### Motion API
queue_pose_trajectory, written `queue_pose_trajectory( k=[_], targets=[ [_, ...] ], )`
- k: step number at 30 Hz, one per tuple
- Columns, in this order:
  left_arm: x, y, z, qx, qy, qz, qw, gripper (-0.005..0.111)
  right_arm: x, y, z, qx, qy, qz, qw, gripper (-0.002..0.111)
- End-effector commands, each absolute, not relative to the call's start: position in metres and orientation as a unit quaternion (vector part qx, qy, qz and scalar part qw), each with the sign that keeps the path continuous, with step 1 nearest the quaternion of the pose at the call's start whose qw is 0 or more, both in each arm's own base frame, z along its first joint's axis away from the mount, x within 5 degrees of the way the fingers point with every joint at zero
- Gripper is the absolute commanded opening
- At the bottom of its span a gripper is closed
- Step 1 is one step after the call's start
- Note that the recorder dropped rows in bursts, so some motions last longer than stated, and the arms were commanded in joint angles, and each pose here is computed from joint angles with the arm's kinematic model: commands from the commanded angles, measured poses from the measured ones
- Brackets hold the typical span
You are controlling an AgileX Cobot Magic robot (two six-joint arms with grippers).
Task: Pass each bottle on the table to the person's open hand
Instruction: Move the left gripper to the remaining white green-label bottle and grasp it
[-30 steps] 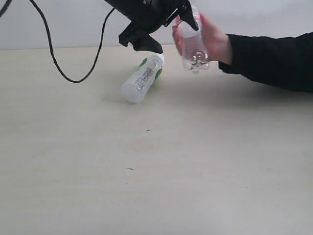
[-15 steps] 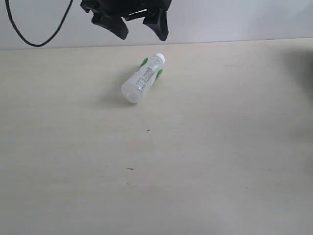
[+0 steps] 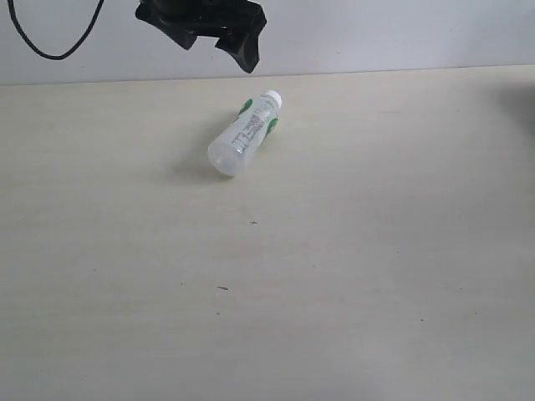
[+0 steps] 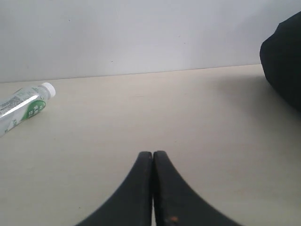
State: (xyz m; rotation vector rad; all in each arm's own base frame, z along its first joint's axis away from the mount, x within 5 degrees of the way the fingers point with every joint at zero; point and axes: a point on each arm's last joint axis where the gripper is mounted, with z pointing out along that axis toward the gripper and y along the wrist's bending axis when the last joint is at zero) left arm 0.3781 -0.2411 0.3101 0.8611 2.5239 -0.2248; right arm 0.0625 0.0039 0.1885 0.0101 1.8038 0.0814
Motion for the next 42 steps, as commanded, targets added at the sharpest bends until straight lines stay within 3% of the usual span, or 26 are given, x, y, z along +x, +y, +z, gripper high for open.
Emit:
queue_pose_trajectory(
  k=[1,11,21,42],
  targets=[
    [0.380,-0.243,0.308,0.319,0.909,-0.082,0.256,0.085,0.063,0.003,0.188,0.004,0.783,0.031,0.621,0.000],
    [0.383,-0.245,0.269,0.312,0.903,-0.089,0.281,0.085,0.063,0.003,0.188,0.004,0.783,0.031,0.621,0.000],
    [0.391,-0.249,0.256,0.311,0.890,-0.096,0.319,0.085,0.063,0.003,0.188,0.004,0.784,0.031,0.620,0.000],
    [0.417,-0.265,0.172,0.308,0.894,-0.090,0.312,0.085,0.063,0.003,0.188,0.004,0.784,0.031,0.620,0.000]
  ],
)
